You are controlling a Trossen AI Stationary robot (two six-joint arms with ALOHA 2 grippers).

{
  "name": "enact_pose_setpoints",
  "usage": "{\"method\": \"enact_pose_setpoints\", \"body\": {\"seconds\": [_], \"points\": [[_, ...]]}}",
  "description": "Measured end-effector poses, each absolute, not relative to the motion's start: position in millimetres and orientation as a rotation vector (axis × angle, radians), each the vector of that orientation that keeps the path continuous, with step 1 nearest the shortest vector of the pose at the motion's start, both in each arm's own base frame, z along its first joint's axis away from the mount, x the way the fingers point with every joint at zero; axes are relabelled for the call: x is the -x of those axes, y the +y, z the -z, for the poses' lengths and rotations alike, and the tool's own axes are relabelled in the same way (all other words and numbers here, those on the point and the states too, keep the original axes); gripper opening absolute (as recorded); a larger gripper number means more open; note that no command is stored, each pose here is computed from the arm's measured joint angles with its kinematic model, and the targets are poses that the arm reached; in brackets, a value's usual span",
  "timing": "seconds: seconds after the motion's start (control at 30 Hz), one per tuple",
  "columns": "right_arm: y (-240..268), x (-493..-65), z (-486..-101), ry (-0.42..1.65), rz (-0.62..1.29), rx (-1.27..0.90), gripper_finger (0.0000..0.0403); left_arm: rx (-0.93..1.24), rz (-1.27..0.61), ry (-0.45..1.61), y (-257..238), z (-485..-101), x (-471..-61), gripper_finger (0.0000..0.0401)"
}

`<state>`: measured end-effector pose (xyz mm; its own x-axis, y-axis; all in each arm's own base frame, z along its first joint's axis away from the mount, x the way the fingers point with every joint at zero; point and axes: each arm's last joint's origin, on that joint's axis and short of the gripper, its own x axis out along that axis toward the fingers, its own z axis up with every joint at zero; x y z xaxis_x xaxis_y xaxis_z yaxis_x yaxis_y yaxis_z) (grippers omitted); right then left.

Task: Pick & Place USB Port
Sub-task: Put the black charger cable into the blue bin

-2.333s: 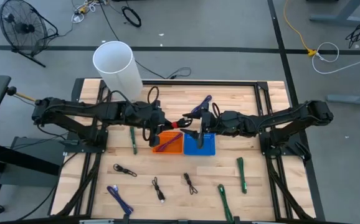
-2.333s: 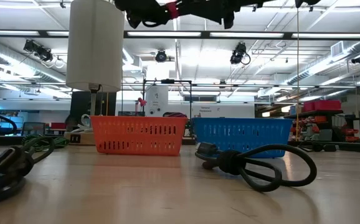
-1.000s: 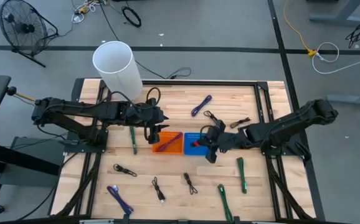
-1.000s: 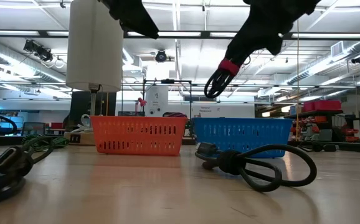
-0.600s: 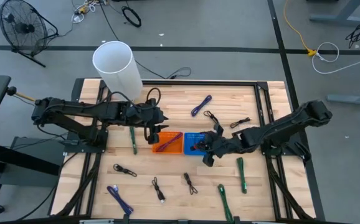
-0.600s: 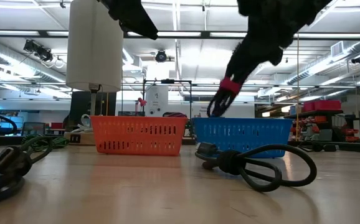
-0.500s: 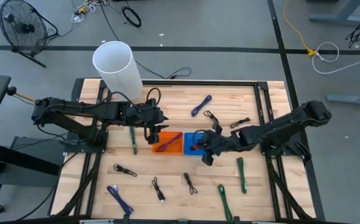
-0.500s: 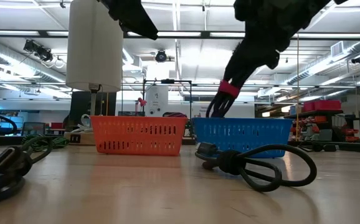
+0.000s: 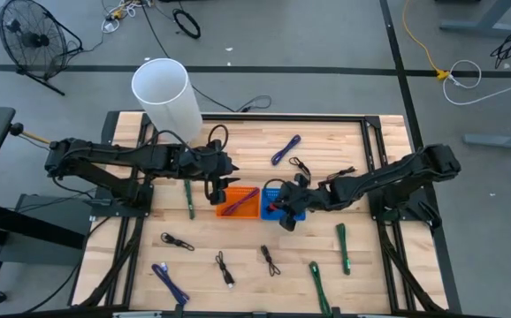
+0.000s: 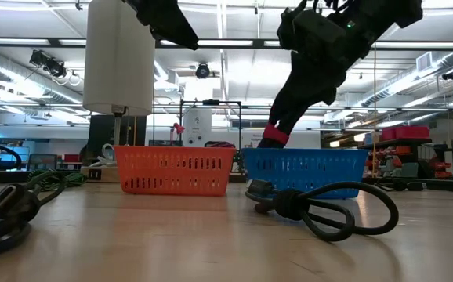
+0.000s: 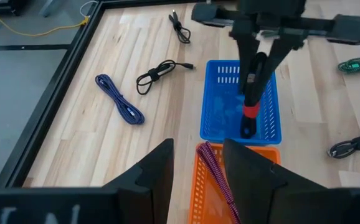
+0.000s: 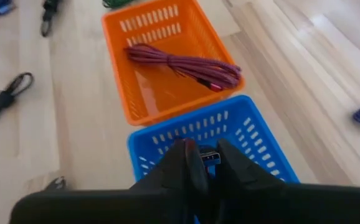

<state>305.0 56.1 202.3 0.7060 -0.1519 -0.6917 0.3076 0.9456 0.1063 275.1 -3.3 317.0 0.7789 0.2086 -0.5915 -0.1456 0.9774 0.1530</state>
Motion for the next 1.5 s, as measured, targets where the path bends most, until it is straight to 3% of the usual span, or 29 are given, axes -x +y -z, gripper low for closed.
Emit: {"method": "enact_pose_setpoints", "body": {"seconds": [0.07, 0.33, 0.5, 0.93, 1.2, 1.5], "points": [[56, -306, -200, 0.749, 0.258, -0.224, 0.0061, -0.101, -0.192, 0.650, -3, -317, -275, 0.0142], [55, -308, -196, 0.757, 0.277, -0.200, 0.0194, -0.100, -0.192, 0.648, -3, -317, -275, 0.0142], [49, -307, -197, 0.736, 0.371, -0.160, 0.0234, -0.101, -0.192, 0.649, -3, -317, -275, 0.0142], [-5, -303, -193, 0.771, 0.664, -0.144, 0.0218, -0.101, -0.192, 0.649, -3, -317, -275, 0.0142], [-59, -283, -182, 0.964, 0.769, -0.292, 0.0224, -0.097, -0.193, 0.650, -3, -317, -275, 0.0142], [-72, -276, -180, 1.026, 0.768, -0.335, 0.0247, -0.096, -0.193, 0.650, -3, -317, -275, 0.0142]]}}
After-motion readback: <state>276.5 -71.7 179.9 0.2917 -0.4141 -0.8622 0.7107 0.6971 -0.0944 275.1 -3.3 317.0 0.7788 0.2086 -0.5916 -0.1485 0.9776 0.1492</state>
